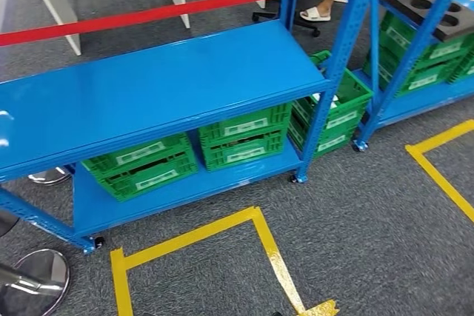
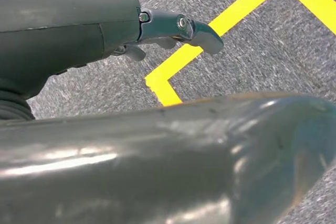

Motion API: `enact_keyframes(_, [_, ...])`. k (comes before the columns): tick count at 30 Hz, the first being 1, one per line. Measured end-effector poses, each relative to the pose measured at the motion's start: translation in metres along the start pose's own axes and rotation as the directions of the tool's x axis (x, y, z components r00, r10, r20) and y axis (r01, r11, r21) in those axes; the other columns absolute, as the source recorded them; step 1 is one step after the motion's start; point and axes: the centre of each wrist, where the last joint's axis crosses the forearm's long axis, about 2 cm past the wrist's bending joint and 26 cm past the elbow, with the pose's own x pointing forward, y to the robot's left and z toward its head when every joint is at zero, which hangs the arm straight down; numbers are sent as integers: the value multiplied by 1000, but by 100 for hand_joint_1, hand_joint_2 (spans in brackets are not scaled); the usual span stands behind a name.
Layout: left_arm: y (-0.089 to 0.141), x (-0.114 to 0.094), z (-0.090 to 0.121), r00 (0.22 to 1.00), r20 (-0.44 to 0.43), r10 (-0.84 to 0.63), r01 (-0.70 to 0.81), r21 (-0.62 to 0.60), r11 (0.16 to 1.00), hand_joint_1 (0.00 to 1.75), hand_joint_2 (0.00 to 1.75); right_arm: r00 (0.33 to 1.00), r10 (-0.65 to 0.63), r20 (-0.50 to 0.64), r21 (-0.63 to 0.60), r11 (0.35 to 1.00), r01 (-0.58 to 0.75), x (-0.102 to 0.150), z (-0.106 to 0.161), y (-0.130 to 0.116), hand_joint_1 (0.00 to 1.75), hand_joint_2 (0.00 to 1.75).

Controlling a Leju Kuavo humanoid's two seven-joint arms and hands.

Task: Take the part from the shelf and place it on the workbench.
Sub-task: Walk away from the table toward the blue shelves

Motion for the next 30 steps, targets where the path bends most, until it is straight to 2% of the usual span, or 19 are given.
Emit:
enact_keyframes(8, [-3, 1, 1, 1000, 4, -2, 2, -5, 1000, 0, 0, 1000, -8, 9, -4, 1000, 8, 5, 0, -3, 0, 0])
enact_keyframes(16, [-5, 6, 0, 1000, 21, -10, 10, -19, 1000, 0, 0, 998, -51, -34, 36, 998, 52, 0, 0, -2, 0, 0])
enact_keyframes(22, [-5, 5, 0, 1000, 16, -3, 4, -20, 1000, 0, 0, 998, -64, -17, -72, 995, 63, 2, 0, -7, 0, 0])
enact_keyframes(30, [-5, 5, 1, 1000, 14, -9, 9, -22, 1000, 0, 0, 995, -93, -28, -42, 995, 92, -6, 0, -4, 0, 0])
